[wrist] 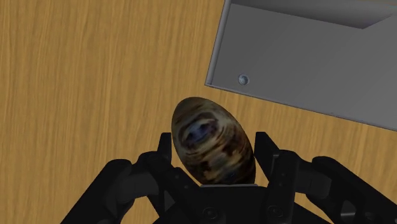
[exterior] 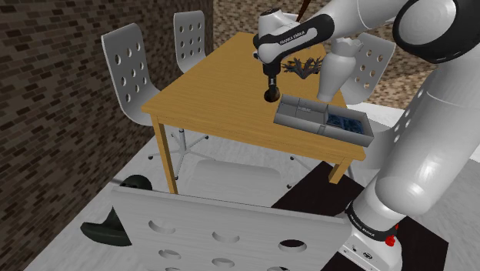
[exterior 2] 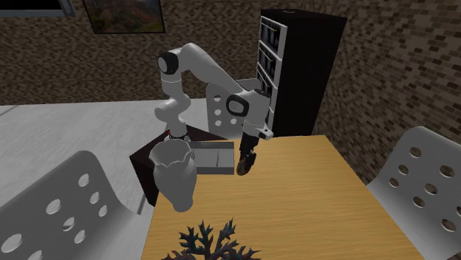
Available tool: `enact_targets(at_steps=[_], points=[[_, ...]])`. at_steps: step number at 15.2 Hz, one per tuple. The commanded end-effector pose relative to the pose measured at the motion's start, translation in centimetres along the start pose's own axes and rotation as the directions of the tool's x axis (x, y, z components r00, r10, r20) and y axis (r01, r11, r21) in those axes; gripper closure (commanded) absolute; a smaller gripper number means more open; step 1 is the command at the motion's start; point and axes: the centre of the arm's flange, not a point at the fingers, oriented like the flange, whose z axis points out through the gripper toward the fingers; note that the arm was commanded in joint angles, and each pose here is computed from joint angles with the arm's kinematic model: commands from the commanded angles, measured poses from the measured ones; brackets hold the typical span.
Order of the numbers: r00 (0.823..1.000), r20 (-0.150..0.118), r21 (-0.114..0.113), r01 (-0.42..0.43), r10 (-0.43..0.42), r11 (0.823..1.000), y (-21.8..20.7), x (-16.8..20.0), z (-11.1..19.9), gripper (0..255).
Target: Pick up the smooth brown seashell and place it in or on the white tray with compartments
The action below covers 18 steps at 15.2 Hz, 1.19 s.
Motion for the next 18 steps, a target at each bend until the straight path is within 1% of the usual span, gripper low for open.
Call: enact_targets(at_steps=[1, 18], points=[[1.000, 0.001, 0.001, 0.000, 0.000, 1.000, 0.1, -0.2, -0.7, 255], [1.000, 0.001, 0.001, 0.000, 0.000, 1.000, 1.7, -2.2, -9.3, 255]])
